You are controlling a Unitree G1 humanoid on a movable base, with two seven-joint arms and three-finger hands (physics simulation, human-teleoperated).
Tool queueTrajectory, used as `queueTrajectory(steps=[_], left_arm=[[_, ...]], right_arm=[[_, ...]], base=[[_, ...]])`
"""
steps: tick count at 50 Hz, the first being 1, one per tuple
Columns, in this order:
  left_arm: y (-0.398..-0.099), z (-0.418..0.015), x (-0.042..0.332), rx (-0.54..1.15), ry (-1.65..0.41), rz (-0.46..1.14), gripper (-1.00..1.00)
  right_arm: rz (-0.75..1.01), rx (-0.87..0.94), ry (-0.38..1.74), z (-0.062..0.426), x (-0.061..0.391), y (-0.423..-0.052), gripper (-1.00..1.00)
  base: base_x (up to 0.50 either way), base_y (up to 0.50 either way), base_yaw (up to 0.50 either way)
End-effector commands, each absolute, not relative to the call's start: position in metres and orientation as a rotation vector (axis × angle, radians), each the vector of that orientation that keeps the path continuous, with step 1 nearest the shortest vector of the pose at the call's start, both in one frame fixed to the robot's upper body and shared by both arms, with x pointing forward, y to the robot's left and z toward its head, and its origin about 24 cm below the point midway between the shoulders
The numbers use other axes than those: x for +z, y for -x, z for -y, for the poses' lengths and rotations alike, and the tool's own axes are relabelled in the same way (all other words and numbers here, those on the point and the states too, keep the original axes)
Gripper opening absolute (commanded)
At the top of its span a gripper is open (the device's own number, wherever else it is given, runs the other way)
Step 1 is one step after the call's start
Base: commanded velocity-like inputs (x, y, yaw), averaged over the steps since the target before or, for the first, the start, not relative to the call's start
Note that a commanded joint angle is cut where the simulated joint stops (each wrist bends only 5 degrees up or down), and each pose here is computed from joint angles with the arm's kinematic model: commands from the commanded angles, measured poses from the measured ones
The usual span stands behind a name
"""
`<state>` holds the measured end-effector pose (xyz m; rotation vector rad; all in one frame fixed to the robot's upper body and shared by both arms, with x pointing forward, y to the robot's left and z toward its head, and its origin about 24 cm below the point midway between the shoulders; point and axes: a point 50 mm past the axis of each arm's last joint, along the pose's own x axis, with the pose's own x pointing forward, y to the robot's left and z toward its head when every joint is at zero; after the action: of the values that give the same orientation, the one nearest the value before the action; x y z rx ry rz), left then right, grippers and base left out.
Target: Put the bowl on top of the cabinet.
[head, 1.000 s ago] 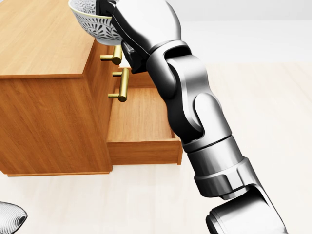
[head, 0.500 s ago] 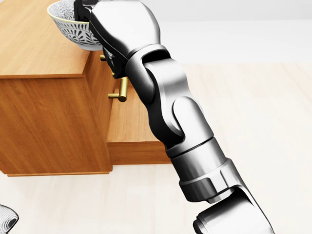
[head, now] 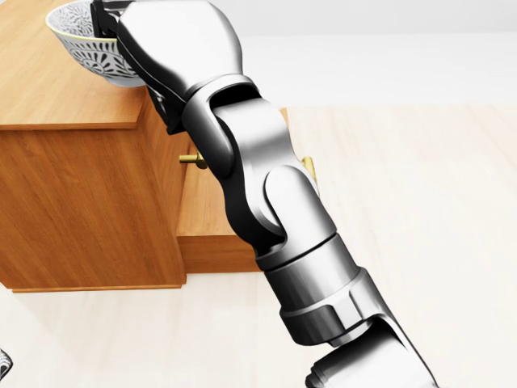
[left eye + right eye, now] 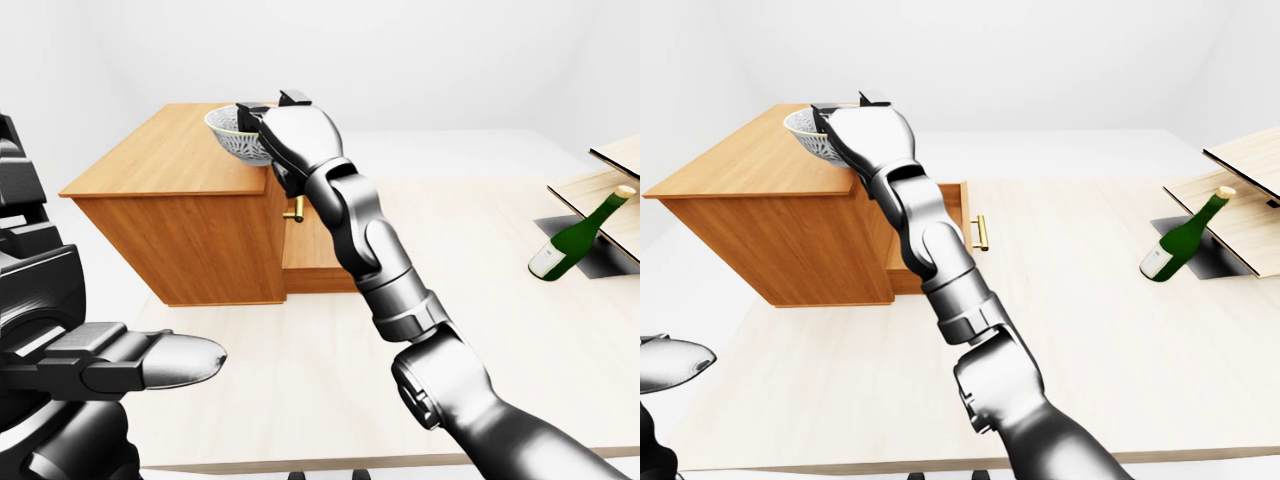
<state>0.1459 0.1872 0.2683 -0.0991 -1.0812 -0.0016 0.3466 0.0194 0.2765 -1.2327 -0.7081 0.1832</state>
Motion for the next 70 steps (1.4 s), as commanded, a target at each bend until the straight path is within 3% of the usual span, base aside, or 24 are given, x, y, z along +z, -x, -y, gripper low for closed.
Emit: queueTrajectory(steps=[1, 70], left_arm=[[-0.146, -0.188, 0.269, -0.002, 0.112, 1.081, 1.00], [-0.141, -0.206, 0.285, 0.009, 0.287, 1.071, 1.00]], right_arm=[[0.740, 0.181, 1.197, -0.025, 0.284, -0.341, -1.00], [0.783, 0.232, 1.231, -0.054, 0.283, -0.332, -1.00]], base=[[0.00, 0.00, 0.00], [0.00, 0.00, 0.00]])
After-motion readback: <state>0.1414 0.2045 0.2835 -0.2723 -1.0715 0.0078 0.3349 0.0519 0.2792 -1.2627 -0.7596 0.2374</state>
